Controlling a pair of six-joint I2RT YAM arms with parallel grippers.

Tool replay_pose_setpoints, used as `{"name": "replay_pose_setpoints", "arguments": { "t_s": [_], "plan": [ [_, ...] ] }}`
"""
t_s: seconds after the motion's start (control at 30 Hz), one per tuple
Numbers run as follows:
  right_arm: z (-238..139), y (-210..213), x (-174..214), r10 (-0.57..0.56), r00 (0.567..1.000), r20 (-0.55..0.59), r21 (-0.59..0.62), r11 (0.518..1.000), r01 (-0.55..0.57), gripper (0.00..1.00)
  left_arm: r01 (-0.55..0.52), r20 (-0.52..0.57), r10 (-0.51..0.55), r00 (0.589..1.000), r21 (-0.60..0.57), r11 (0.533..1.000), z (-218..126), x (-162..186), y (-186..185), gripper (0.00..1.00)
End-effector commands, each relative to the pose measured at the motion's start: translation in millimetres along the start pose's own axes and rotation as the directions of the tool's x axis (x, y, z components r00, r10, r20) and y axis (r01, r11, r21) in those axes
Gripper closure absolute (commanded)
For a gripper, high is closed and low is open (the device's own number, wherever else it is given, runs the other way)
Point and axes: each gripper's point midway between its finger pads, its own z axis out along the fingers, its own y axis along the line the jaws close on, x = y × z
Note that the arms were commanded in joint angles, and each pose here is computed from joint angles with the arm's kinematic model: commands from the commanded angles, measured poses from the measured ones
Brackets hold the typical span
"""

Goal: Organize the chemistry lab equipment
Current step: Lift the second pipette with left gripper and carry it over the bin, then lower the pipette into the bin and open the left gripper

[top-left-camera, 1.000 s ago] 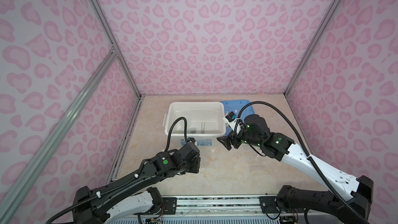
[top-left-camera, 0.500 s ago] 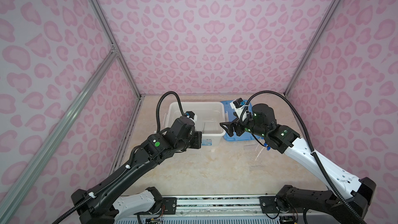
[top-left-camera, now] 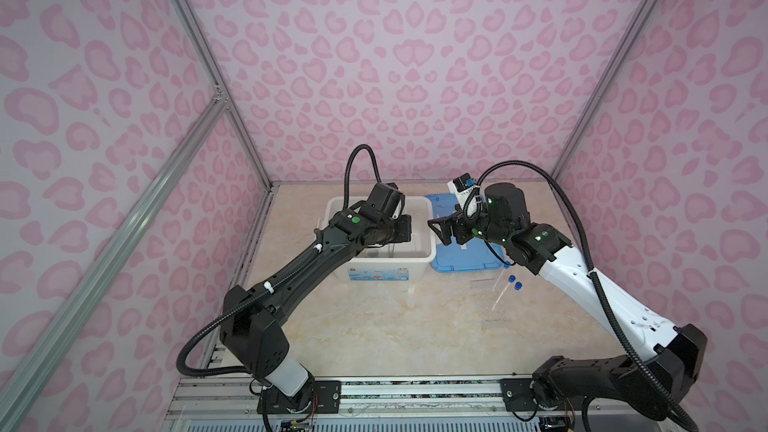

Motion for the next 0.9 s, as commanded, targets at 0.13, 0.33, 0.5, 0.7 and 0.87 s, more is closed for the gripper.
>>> {"name": "replay_pose_setpoints", "arguments": {
  "t_s": [0.13, 0.33, 0.5, 0.7, 0.87],
  "plan": [
    [10.7, -3.5, 16.1, -0.065, 0.996, -0.066, -0.007, 0.998, 0.065, 0.01, -0.007, -0.04, 0.008, 0.999, 0.038, 0.999, 39.3, 4.2, -5.4, 0.97],
    [16.7, -6.0, 21.7, -0.068, 0.994, -0.086, -0.003, 0.998, 0.068, 0.02, 0.002, -0.078, -0.003, 0.997, -0.016, 1.0, 70.4, 18.6, 10.7, 0.97],
    [18.8, -11.3, 22.6, -0.074, 0.994, -0.084, 0.026, 0.997, 0.077, 0.02, 0.008, -0.132, -0.009, 0.991, -0.007, 1.0, 94.8, 32.3, 13.8, 0.97],
    [23.4, -11.2, 25.5, -0.077, 0.992, -0.098, 0.016, 0.997, 0.079, 0.02, 0.024, -0.169, -0.023, 0.985, 0.002, 1.0, 114.7, 46.8, 17.6, 0.97],
    [25.5, -9.5, 24.6, -0.075, 0.992, -0.102, 0.007, 0.997, 0.076, 0.02, 0.038, -0.185, -0.035, 0.982, 0.009, 0.999, 128.8, 56.0, 20.8, 0.97]
  ]
}}
